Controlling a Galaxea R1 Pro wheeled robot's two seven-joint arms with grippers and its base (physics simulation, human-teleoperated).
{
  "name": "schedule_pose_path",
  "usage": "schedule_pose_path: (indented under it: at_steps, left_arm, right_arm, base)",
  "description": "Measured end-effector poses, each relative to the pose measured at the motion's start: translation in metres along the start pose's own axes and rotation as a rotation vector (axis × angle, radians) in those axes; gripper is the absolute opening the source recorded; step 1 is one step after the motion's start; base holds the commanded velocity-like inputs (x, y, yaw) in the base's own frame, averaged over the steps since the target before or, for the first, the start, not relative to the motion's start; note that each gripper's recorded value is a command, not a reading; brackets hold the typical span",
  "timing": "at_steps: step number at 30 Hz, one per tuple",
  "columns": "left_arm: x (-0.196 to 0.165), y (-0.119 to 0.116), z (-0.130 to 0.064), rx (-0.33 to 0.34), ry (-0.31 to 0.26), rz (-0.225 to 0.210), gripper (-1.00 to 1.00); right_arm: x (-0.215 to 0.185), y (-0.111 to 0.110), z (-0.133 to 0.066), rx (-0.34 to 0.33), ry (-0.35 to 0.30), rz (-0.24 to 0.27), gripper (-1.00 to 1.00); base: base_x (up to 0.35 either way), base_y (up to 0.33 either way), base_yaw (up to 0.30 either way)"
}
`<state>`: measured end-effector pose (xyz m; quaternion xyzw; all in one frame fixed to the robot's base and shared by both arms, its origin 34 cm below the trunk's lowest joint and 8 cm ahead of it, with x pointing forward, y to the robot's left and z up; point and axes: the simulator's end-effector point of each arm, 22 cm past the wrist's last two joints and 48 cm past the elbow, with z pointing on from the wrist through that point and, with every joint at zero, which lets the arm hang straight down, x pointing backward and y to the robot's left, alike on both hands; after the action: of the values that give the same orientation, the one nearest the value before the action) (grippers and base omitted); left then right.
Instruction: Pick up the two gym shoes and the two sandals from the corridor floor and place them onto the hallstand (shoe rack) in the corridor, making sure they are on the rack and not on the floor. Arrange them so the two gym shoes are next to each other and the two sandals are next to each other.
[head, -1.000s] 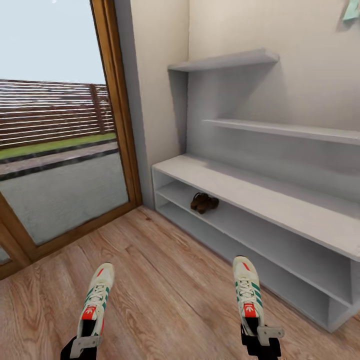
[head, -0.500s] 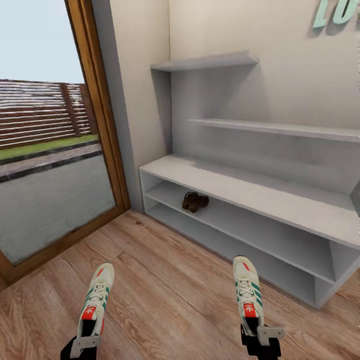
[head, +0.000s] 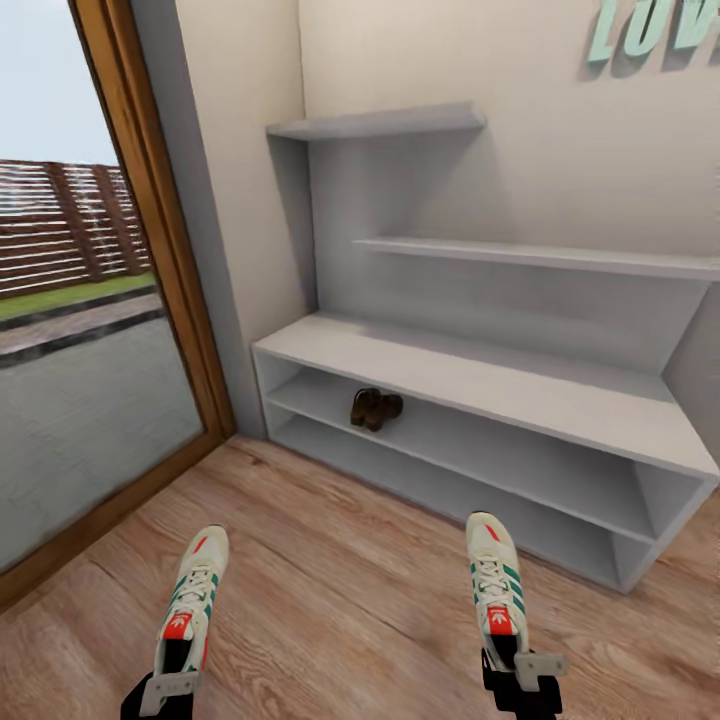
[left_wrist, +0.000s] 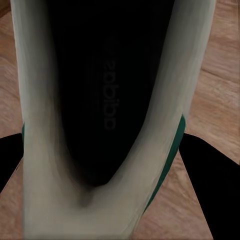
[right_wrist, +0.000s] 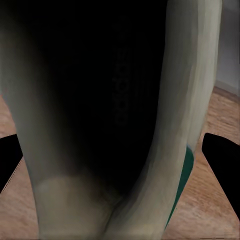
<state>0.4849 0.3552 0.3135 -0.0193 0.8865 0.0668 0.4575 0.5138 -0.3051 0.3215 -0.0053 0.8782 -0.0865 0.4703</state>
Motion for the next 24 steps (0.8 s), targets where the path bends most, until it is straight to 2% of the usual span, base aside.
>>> schedule_pose_path:
  at_steps: [7,24]
  left_arm:
    - [0.0001,0.0000,0.0001,0.001,0.000,0.001,-1.00]
    - [0.0002,0.0007,0.0001,-0.001,0.001,0.001,-1.00]
  right_arm:
    - [-0.0001,-0.0001,0.0000,0.001,0.000,0.000,-1.00]
    - [0.0000,-0.0003,0.0001,0.002,0.000,0.001,-1.00]
  base:
    - [0.062,0.195,-0.268]
    - [0.004,0.013,-0.268]
